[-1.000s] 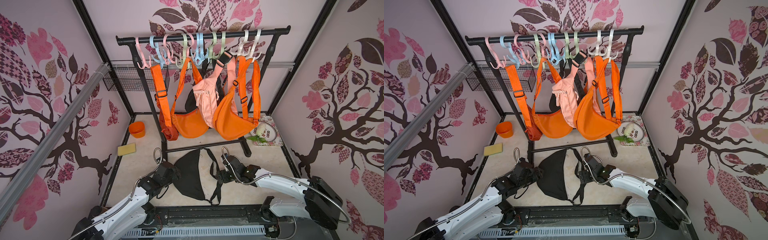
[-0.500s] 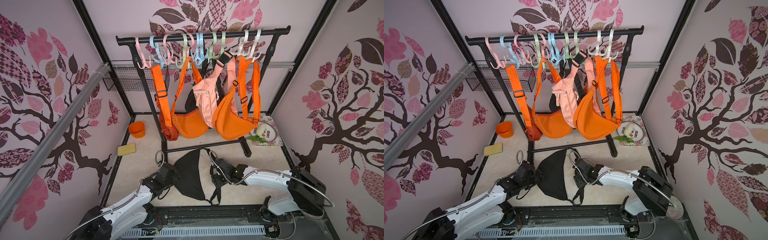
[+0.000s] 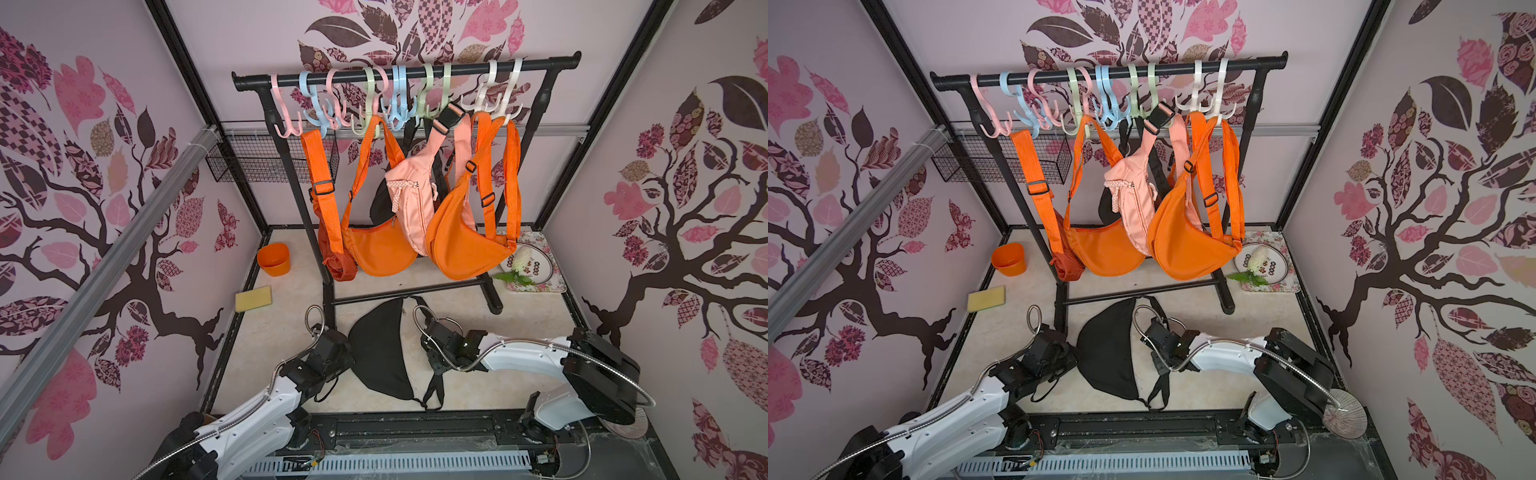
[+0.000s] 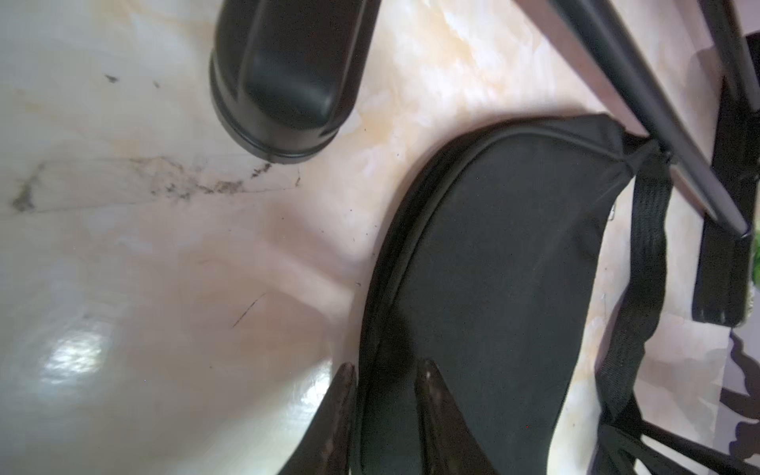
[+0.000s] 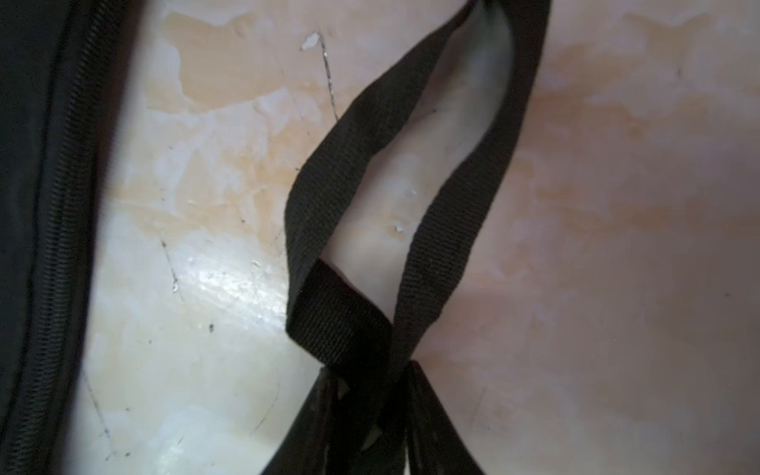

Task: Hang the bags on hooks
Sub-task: Pick up the bag from the center of the board.

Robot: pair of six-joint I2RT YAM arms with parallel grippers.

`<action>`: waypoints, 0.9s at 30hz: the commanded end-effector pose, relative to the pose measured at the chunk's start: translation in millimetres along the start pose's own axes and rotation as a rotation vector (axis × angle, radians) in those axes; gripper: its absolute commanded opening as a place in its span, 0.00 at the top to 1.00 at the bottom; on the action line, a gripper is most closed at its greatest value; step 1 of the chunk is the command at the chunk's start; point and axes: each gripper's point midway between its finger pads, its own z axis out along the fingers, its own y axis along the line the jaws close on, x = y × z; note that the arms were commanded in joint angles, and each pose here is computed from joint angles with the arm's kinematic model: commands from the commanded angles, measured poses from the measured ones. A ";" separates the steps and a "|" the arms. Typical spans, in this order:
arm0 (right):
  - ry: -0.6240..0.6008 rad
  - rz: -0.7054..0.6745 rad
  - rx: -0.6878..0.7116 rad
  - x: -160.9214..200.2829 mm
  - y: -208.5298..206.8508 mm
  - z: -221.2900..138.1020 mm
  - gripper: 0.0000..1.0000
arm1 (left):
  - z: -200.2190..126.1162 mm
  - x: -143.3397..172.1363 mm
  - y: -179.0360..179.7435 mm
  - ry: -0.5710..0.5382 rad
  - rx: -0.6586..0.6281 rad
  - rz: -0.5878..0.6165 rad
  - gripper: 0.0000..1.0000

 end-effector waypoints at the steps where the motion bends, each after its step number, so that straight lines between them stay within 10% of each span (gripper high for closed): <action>1: 0.103 0.011 0.015 23.2 -5.3 11.0 0.81 | 2.1 0.8 15.2 -0.021 -0.035 -0.012 0.90; 9: -0.125 -0.031 -0.119 -30.5 16.4 -37.7 1.00 | 2.6 0.1 10.0 -0.009 -0.038 0.004 1.00; 16: -0.332 -0.075 -0.117 -77.8 14.5 -96.6 1.00 | -7.9 -15.1 -4.2 -0.056 -0.019 0.027 0.59; 27: -0.611 -0.249 -0.129 -138.4 19.1 -207.5 1.00 | -117.0 -61.0 -129.2 -0.436 0.519 0.391 0.50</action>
